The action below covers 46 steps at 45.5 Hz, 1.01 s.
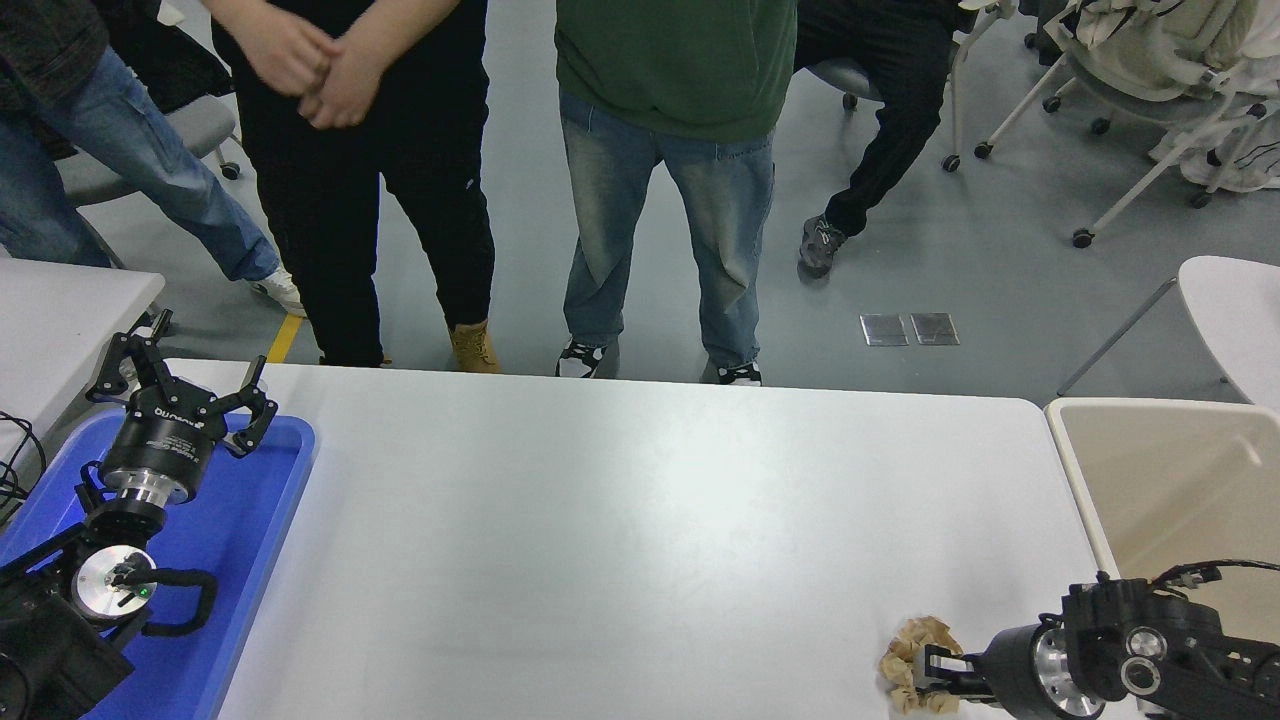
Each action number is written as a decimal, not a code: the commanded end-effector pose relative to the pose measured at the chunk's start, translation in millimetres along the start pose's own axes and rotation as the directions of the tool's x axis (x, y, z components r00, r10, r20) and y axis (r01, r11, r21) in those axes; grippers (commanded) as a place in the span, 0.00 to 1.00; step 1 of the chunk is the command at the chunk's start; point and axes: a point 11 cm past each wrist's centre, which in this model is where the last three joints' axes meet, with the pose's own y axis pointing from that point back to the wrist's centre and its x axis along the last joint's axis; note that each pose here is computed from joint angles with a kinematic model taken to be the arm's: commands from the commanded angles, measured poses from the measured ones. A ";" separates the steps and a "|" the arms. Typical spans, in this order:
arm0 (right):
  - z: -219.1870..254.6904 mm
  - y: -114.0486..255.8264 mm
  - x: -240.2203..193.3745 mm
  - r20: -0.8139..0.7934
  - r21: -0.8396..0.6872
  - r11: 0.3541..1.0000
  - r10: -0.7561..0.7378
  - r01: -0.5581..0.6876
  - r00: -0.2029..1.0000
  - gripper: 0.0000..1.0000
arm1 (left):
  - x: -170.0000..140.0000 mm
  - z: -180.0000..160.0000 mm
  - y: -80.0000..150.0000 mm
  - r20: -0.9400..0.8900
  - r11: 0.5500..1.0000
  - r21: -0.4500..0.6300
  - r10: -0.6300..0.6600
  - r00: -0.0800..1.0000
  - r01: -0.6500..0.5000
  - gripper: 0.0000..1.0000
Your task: Clean the table surface
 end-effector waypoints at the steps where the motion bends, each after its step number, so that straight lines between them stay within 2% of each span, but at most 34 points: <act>1: 12.8 33.4 22.0 0.018 -0.026 0.999 0.029 -0.029 0.999 0.00 | -0.2 -0.4 0.0 -0.001 1.000 0.001 0.000 1.000 0.000 1.00; 31: 28.5 170.7 137.5 0.050 -0.071 0.969 0.240 -0.236 0.970 0.00 | -0.1 -0.3 0.0 -0.002 1.000 0.000 0.000 1.000 0.000 1.00; 46: 64.3 202.5 158.1 0.103 -0.161 0.934 0.336 -0.318 0.936 0.00 | 0.3 -0.1 0.1 -0.001 1.000 -0.001 0.002 1.000 -0.002 1.00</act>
